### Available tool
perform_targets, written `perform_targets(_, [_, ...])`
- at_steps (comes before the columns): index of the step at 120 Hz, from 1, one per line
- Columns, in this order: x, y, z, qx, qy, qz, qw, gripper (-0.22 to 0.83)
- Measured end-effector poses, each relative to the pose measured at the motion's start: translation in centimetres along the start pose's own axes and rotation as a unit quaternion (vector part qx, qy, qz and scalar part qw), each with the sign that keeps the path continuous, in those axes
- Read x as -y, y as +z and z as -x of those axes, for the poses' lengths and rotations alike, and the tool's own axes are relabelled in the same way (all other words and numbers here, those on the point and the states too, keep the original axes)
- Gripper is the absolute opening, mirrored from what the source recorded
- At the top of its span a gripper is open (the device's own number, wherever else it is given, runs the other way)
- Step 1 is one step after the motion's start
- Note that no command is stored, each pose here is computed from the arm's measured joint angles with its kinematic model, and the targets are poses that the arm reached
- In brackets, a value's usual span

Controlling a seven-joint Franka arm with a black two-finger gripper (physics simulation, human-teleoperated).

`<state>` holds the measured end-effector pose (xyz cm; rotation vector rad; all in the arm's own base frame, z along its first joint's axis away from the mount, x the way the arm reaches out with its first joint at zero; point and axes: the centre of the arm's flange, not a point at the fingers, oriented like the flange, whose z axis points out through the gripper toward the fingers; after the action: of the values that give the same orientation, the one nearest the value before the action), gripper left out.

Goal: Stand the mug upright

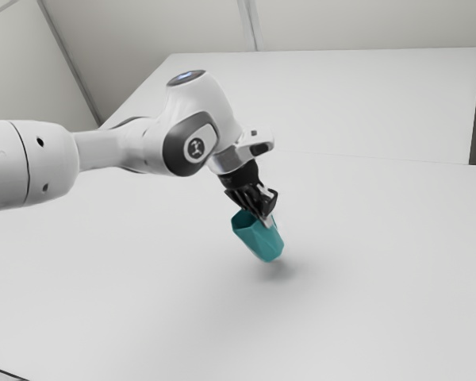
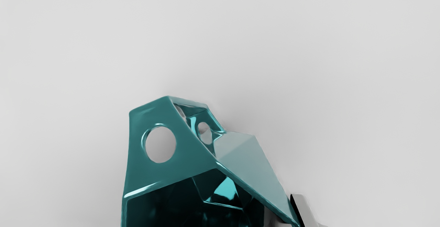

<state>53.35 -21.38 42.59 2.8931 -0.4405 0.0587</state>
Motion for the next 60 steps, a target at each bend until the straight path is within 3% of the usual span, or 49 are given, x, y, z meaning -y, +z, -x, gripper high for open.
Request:
perform_targets(23, [4.3, -0.5, 1.7, 0.046, -0.049, -0.037, 0.997, -0.17])
perform_targets(60, [11.5, -1.4, 4.0, 0.070, -0.111, -0.102, 0.986, -0.17])
